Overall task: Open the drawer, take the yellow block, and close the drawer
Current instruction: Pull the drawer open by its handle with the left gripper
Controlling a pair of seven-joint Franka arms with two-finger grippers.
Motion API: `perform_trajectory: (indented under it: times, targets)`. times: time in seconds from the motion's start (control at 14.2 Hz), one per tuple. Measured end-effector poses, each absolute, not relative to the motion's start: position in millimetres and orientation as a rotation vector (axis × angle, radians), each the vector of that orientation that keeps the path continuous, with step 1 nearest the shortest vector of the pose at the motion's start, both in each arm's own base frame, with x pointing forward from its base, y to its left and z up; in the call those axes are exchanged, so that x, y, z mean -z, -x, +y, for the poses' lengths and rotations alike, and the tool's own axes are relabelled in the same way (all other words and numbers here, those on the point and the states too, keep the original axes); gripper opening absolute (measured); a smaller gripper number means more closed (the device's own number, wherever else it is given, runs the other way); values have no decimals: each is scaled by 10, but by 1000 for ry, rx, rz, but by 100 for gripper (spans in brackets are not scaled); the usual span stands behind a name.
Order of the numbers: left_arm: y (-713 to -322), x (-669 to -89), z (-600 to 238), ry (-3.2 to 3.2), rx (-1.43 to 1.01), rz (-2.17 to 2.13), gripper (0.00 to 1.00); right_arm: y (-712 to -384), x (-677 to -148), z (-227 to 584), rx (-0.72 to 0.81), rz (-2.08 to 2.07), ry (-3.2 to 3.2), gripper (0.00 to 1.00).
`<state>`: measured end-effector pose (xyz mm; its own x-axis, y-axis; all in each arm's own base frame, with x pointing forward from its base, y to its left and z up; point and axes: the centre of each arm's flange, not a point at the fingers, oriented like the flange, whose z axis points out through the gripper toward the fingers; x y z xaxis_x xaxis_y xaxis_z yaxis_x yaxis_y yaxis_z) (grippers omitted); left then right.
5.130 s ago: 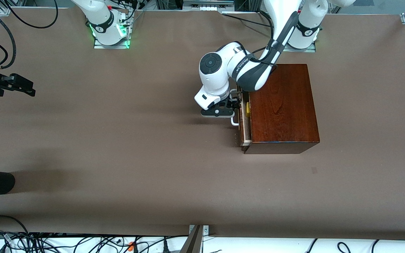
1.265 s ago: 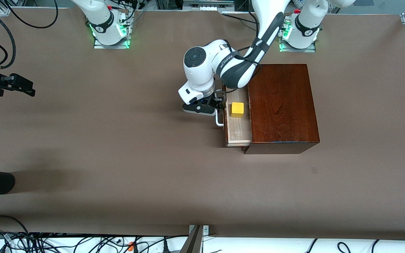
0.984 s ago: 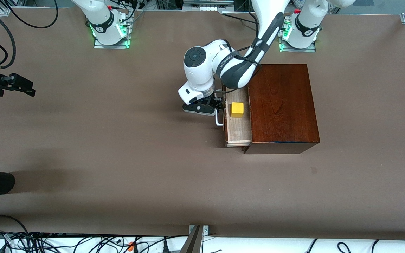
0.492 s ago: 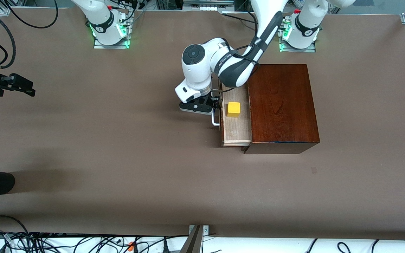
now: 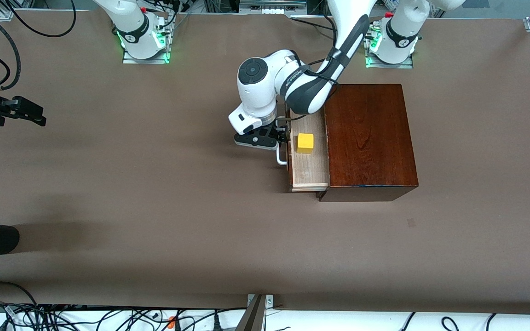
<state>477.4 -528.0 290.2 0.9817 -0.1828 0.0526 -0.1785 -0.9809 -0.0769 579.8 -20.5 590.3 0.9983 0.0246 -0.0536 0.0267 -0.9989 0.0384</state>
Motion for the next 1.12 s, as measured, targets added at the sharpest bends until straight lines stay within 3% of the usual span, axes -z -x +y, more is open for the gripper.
perform_trajectory:
  times: [0.56,1.12]
  targets:
    - [-4805,-3007,-5277,3043,24,249,100,-5799,-5904,-206,82,40,-3101,100]
    - [-4773,-3682,-5325,3075,34,236,100,-5799,-5904,-205,82,40,-3101,100]
